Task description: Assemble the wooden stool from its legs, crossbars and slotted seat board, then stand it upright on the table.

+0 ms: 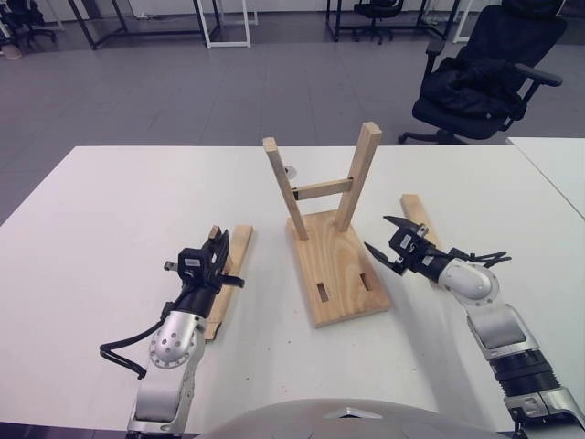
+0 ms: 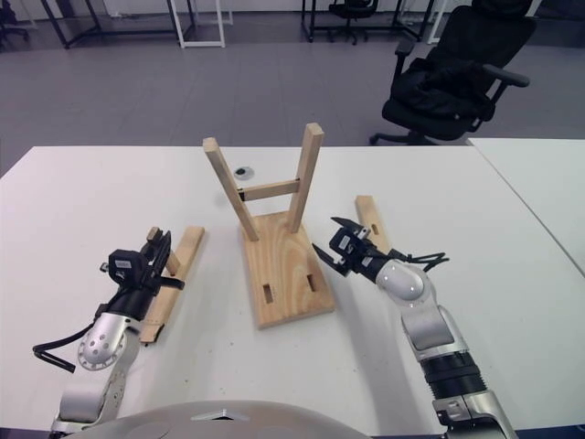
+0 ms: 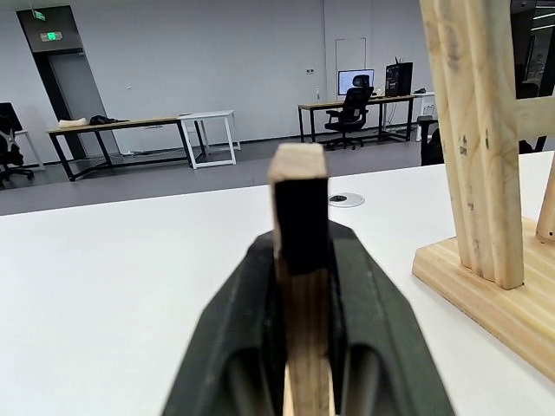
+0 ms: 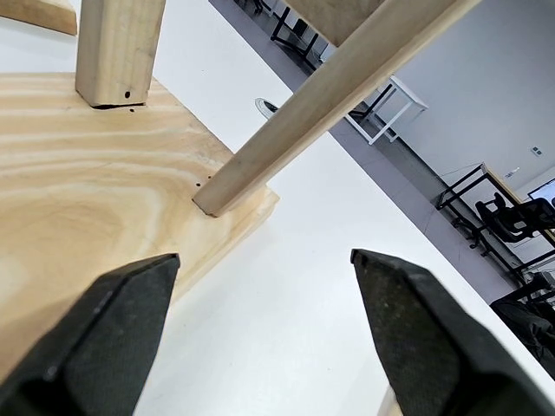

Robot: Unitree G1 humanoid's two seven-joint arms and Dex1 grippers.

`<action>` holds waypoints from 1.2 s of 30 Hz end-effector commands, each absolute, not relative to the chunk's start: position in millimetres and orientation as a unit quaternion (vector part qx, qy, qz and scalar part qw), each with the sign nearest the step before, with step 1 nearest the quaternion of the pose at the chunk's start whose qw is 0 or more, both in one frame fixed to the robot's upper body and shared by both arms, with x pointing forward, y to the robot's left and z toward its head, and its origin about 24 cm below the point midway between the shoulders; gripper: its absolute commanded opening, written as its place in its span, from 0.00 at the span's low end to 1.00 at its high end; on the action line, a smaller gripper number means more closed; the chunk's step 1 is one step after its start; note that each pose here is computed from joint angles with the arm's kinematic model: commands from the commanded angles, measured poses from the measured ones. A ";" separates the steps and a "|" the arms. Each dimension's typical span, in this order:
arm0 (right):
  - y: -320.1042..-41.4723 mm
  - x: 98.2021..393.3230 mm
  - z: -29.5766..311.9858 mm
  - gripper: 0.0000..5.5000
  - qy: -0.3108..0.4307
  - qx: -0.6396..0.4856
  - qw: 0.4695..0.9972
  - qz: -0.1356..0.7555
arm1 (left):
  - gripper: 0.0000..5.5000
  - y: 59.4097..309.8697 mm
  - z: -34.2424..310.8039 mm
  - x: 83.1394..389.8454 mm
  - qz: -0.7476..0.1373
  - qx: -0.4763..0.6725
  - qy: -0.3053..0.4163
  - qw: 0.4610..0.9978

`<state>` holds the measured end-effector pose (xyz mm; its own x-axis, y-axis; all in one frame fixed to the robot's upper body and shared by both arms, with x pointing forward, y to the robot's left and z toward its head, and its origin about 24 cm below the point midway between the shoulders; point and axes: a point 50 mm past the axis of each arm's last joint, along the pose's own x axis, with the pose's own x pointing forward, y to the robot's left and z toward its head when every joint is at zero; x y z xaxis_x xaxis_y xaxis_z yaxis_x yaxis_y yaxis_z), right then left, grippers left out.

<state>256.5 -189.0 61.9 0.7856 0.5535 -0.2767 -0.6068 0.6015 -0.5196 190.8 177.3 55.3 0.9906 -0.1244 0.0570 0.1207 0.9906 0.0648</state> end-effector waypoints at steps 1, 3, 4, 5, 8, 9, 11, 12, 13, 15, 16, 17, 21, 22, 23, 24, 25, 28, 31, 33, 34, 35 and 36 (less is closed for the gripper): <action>-187.5 260.4 65.6 0.67 0.038 -0.317 0.888 0.330 | 0.14 191.6 28.3 178.4 -0.027 0.057 0.056 0.996; -186.9 260.5 65.8 0.67 0.037 -0.317 0.888 0.331 | 0.19 198.2 41.4 183.0 -0.012 0.063 0.027 0.998; -187.0 260.2 65.7 0.67 0.037 -0.316 0.889 0.330 | 0.22 201.6 51.2 187.1 -0.009 0.069 0.009 0.998; -187.0 260.0 65.6 0.67 0.037 -0.315 0.889 0.329 | 0.25 204.1 60.1 190.6 -0.013 0.076 -0.003 0.997; -187.5 258.2 64.6 0.67 0.039 -0.309 0.892 0.327 | 0.35 205.2 69.3 195.4 -0.040 0.072 0.017 0.996; -187.6 257.5 64.3 0.67 0.040 -0.308 0.892 0.327 | 0.39 205.0 70.5 194.8 -0.050 0.050 0.044 0.997; -189.6 256.2 63.4 0.67 0.045 -0.309 0.892 0.326 | 0.45 210.4 77.2 190.5 -0.074 0.033 0.100 0.992; -191.1 255.3 62.6 0.67 0.048 -0.309 0.893 0.324 | 0.49 213.9 79.3 186.9 -0.084 0.034 0.132 0.987; -192.1 254.8 61.9 0.67 0.050 -0.310 0.893 0.324 | 0.52 215.8 80.2 182.6 -0.093 0.041 0.162 0.982; -191.9 252.8 60.5 0.67 0.053 -0.309 0.894 0.322 | 0.58 213.7 79.4 174.0 -0.118 0.040 0.215 0.969; -191.1 251.3 59.0 0.67 0.054 -0.308 0.894 0.322 | 0.60 211.6 78.7 170.8 -0.129 0.040 0.236 0.962; -190.6 249.9 57.7 0.67 0.055 -0.307 0.894 0.322 | 0.63 209.0 77.5 167.3 -0.143 0.037 0.256 0.955; -192.3 246.3 54.9 0.67 0.061 -0.306 0.895 0.320 | 0.73 216.6 63.3 156.7 -0.141 0.108 0.327 0.928; -192.4 245.6 54.5 0.67 0.061 -0.306 0.895 0.319 | 0.73 219.9 60.3 156.4 -0.135 0.125 0.334 0.924; -192.0 245.2 53.8 0.67 0.062 -0.305 0.895 0.319 | 0.73 220.7 57.4 155.8 -0.133 0.127 0.340 0.922; -191.5 245.0 53.0 0.67 0.063 -0.304 0.895 0.319 | 0.73 220.5 54.5 155.0 -0.133 0.128 0.344 0.921; -190.5 244.3 52.2 0.67 0.064 -0.303 0.895 0.320 | 0.70 219.9 51.4 153.4 -0.136 0.124 0.349 0.919; -187.9 242.0 50.5 0.67 0.065 -0.302 0.895 0.321 | 0.61 220.8 45.7 148.0 -0.146 0.115 0.361 0.914; -187.1 241.5 49.8 0.67 0.065 -0.305 0.895 0.320 | 0.53 228.6 49.2 150.9 -0.151 0.134 0.358 0.912; -185.8 242.8 51.3 0.67 0.062 -0.297 0.900 0.314 | 0.46 233.5 51.4 153.3 -0.152 0.143 0.356 0.911; -186.1 243.8 52.6 0.67 0.063 -0.284 0.906 0.308 | 0.44 235.1 52.5 154.6 -0.153 0.142 0.354 0.912; -186.6 244.6 53.7 0.67 0.065 -0.270 0.912 0.303 | 0.40 236.7 53.0 155.4 -0.153 0.139 0.352 0.913; -188.0 244.9 55.7 0.67 0.067 -0.251 0.918 0.299 | 0.40 240.9 53.1 156.3 -0.148 0.145 0.351 0.913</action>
